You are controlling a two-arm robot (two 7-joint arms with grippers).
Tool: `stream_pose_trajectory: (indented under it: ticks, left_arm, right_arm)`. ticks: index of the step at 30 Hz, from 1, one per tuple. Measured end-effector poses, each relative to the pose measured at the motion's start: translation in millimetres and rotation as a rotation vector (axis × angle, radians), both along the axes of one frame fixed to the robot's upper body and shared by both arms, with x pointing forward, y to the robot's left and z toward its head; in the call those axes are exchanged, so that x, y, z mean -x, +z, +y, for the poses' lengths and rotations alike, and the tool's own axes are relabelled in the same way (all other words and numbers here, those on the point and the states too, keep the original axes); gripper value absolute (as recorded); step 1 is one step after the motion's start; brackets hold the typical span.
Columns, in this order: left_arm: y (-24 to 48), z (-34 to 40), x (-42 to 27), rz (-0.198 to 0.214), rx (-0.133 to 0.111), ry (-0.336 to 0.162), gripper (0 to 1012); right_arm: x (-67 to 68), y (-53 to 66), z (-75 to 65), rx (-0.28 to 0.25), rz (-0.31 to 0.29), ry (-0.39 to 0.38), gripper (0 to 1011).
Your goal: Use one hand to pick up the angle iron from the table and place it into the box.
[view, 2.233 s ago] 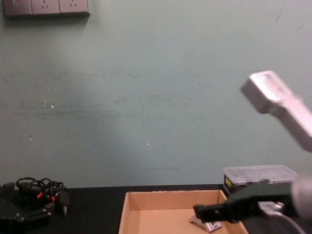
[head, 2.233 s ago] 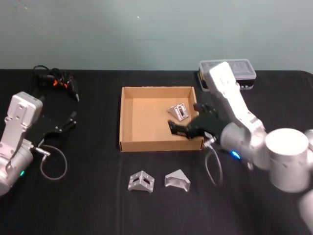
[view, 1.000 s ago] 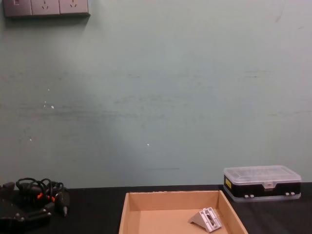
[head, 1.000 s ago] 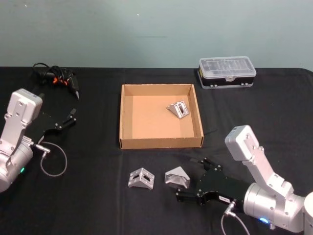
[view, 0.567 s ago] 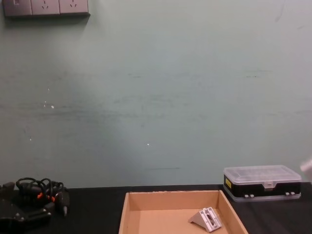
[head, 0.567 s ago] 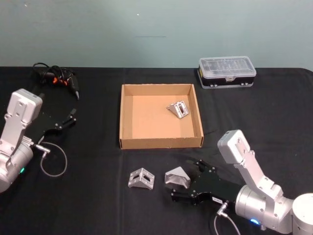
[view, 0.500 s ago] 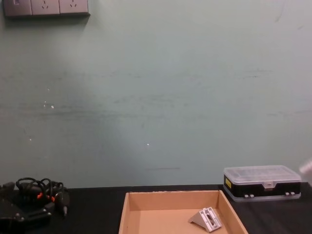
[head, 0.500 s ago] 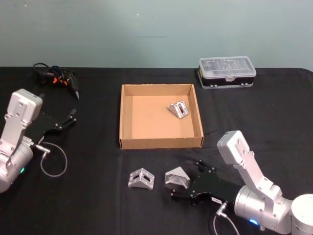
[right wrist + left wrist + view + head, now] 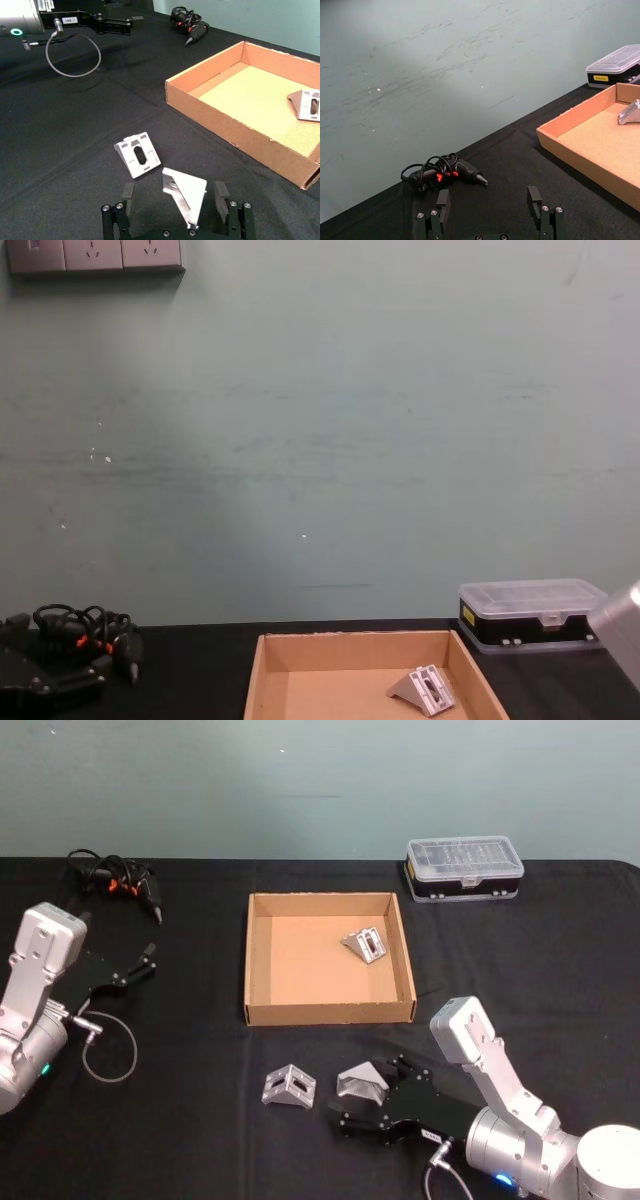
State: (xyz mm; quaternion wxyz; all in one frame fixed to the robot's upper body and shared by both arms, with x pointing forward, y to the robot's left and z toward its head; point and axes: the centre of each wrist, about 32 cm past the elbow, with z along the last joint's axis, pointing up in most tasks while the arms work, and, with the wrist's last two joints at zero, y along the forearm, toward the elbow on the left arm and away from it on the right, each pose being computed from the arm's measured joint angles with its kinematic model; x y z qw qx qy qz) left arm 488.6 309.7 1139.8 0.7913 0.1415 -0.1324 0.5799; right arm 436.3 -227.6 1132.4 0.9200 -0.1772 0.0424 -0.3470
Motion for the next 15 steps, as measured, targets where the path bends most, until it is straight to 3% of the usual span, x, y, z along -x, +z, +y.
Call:
stream_pose_trajectory:
  ticks: [7, 15]
  left_arm:
    - [0.0, 0.0, 0.0, 0.0, 0.0, 0.0, 1012]
    - [0.0, 0.0, 0.0, 0.0, 0.0, 0.0, 1011]
  right_arm:
    - [0.1, 0.3, -0.7, 0.0, 0.0, 0.0, 998]
    - [0.1, 0.9, -1.1, -0.002, -0.001, 0.0, 820]
